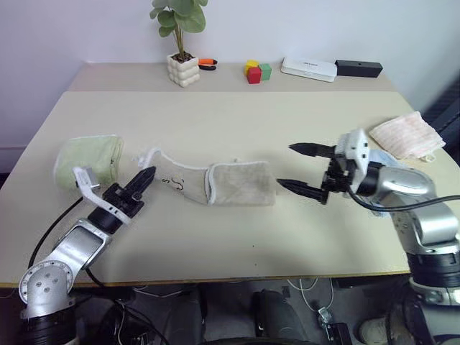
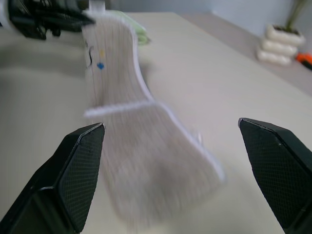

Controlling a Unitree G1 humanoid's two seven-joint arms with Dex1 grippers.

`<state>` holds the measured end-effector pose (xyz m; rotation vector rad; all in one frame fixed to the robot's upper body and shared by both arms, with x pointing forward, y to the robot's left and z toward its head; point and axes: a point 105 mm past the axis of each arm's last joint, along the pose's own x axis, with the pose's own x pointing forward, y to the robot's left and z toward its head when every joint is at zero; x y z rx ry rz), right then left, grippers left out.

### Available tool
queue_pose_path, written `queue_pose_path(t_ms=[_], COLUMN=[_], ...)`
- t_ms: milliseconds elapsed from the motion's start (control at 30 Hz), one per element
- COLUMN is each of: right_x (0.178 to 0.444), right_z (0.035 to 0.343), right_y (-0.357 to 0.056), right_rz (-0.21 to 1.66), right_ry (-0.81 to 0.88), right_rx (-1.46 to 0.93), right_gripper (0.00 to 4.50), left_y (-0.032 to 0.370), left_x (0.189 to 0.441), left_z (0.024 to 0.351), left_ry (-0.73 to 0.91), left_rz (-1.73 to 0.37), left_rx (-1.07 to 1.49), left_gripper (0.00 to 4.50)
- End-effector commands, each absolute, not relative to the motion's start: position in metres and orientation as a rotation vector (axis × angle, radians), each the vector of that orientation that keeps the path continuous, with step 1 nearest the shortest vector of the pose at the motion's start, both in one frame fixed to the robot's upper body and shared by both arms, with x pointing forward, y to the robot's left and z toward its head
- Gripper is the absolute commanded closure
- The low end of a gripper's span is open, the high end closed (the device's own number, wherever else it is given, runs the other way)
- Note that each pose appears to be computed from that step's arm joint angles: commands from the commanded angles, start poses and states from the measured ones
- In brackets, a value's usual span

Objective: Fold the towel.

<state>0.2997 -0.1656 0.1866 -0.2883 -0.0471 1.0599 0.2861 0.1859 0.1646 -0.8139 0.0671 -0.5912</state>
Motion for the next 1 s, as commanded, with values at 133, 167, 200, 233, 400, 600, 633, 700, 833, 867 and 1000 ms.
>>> queue_pose_path(t_ms=[133, 167, 200, 233, 400, 600, 633, 700, 833, 867, 1000], right_x=[0.292, 0.291, 0.29, 0.289, 0.287, 0.281, 0.279, 0.275, 0.268, 0.266, 0.262], right_z=[0.195, 0.194, 0.194, 0.195, 0.199, 0.2, 0.199, 0.203, 0.209, 0.209, 0.207], right_y=[-0.181, -0.182, -0.183, -0.183, -0.187, -0.19, -0.189, -0.191, -0.192, -0.192, -0.187], right_rz=[1.036, 1.033, 1.028, 1.025, 0.98, 0.951, 0.949, 0.946, 0.956, 0.965, 0.978], right_ry=[-0.084, -0.082, -0.082, -0.083, -0.097, -0.103, -0.103, -0.115, -0.129, -0.124, -0.121], right_rx=[-0.268, -0.267, -0.272, -0.275, -0.294, -0.287, -0.286, -0.256, -0.204, -0.194, -0.184], right_gripper=[0.0, 0.0, 0.0, 0.0, 0.0, 0.0, 0.0, 0.0, 0.0, 0.0, 0.0], left_y=[0.122, 0.109, 0.097, 0.089, 0.036, 0.012, 0.009, 0.003, -0.006, -0.01, -0.021], left_x=[0.291, 0.296, 0.3, 0.302, 0.305, 0.311, 0.313, 0.323, 0.321, 0.321, 0.312], left_z=[0.184, 0.183, 0.182, 0.182, 0.174, 0.161, 0.159, 0.15, 0.139, 0.133, 0.118], left_ry=[0.027, 0.032, 0.032, 0.032, 0.093, 0.148, 0.161, 0.202, 0.237, 0.255, 0.311], left_rz=[-0.909, -0.942, -0.977, -1.0, -1.168, -1.254, -1.27, -1.241, -1.281, -1.283, -1.322], left_rx=[-0.551, -0.527, -0.507, -0.493, -0.464, -0.418, -0.411, -0.369, -0.331, -0.297, -0.249], left_gripper=[4.44, 4.44, 4.44, 4.44, 4.44, 4.44, 4.44, 4.44, 4.44, 4.44, 4.44])
